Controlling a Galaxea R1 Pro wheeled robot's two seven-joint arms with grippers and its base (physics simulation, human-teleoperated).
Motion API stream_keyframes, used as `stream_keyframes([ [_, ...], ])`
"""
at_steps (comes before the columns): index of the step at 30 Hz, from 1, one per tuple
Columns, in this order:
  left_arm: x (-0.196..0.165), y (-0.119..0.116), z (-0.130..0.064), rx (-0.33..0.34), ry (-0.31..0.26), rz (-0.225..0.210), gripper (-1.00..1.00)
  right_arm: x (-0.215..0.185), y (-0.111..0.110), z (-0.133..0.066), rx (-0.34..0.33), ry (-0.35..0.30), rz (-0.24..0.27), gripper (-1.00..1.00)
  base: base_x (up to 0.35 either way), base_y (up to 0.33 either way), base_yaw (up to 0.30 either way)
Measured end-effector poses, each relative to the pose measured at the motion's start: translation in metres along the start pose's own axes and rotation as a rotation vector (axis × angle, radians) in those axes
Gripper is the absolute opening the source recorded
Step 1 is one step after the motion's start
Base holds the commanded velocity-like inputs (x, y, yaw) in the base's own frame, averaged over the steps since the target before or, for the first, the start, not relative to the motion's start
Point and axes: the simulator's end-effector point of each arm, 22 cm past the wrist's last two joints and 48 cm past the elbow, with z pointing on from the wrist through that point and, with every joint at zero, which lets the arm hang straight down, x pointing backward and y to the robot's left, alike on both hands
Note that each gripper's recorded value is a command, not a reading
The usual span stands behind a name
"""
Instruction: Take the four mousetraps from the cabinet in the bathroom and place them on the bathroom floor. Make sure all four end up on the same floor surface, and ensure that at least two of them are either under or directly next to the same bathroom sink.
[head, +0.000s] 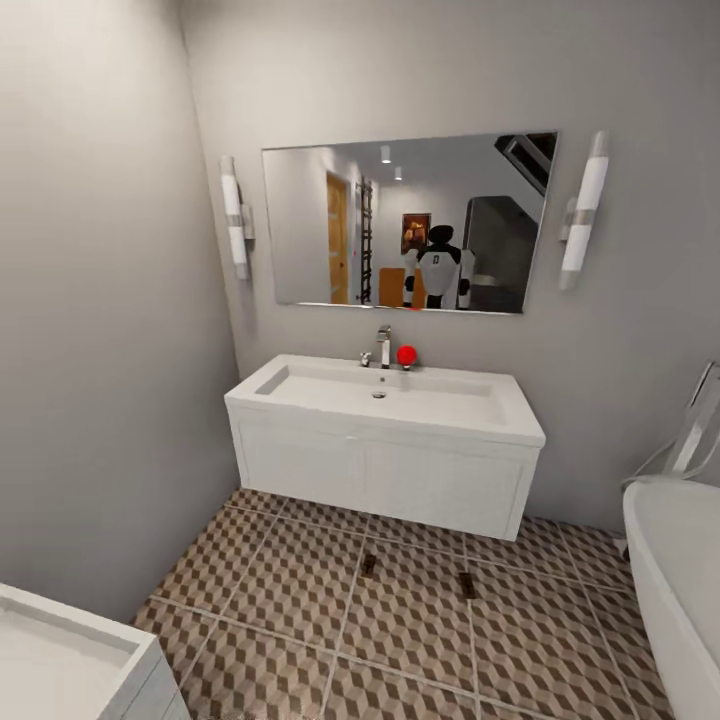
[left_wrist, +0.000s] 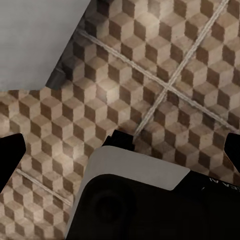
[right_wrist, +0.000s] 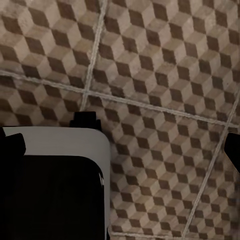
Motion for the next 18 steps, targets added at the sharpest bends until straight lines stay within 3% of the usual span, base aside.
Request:
stream_keyframes([
  [18,0.022,0.003,-0.001,-0.004,0.026,0.005,1.0,0.002,0.001,0.0,-0.001,0.001,-0.002,1.0,0.0,0.0,0.282],
])
